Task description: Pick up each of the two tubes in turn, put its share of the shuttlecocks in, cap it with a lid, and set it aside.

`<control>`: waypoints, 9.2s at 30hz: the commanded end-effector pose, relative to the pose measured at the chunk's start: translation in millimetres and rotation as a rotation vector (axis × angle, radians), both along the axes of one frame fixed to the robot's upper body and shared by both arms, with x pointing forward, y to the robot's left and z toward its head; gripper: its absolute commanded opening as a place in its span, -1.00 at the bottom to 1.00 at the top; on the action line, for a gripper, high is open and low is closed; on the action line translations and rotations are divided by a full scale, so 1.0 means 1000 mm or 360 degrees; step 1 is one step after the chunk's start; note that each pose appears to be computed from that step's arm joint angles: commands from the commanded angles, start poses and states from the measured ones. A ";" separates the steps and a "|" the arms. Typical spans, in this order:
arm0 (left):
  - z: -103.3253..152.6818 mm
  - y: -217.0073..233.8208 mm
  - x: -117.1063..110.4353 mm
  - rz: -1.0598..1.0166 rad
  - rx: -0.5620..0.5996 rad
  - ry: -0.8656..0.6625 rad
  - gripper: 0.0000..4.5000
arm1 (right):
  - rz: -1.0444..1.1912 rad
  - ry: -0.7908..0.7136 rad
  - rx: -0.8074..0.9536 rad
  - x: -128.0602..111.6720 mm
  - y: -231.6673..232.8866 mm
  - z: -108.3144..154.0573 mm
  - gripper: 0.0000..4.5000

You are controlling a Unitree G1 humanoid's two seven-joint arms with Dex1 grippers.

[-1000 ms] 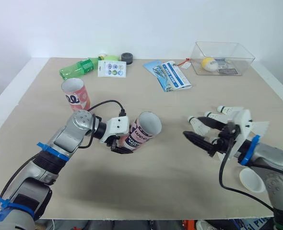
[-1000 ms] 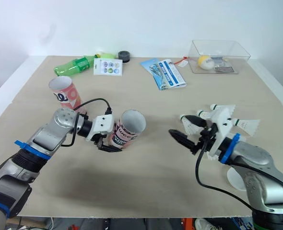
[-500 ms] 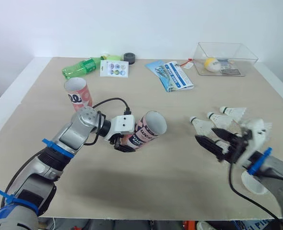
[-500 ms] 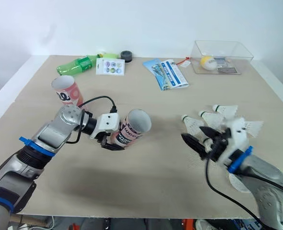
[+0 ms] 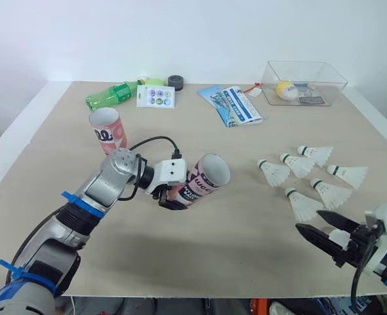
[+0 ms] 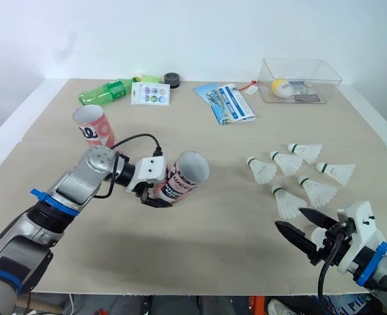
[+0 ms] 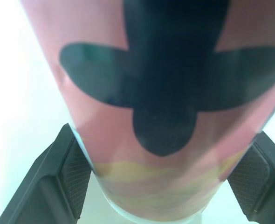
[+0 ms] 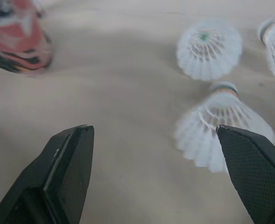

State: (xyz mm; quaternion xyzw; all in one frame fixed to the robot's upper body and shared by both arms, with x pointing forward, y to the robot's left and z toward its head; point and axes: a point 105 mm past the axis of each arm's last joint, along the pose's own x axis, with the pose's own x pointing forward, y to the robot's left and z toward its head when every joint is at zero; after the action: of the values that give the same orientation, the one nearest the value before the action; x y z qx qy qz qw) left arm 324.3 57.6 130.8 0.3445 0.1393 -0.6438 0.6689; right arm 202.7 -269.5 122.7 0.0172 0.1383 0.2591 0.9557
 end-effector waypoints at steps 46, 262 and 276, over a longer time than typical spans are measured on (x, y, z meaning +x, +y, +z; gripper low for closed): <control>0.004 0.000 0.001 -0.0045 0.0068 -0.0061 0.65 | -0.0058 -0.0112 -0.0174 0.035 0.002 -0.004 -0.98; 0.022 -0.046 0.028 0.0015 0.0108 -0.0105 0.65 | 0.0059 -0.0473 -0.0622 0.066 -0.037 0.116 -0.99; 0.020 -0.054 0.026 0.0053 -0.0013 0.0060 0.65 | 0.1461 -0.1035 -0.1374 0.078 0.117 0.164 -0.99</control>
State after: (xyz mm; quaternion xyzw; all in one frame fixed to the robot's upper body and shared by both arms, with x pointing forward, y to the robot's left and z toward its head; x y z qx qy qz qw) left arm 349.9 6.0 142.8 0.3295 0.1691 -0.6391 0.6740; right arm 283.2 -151.2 277.8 -0.4727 -0.0607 0.5520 0.6842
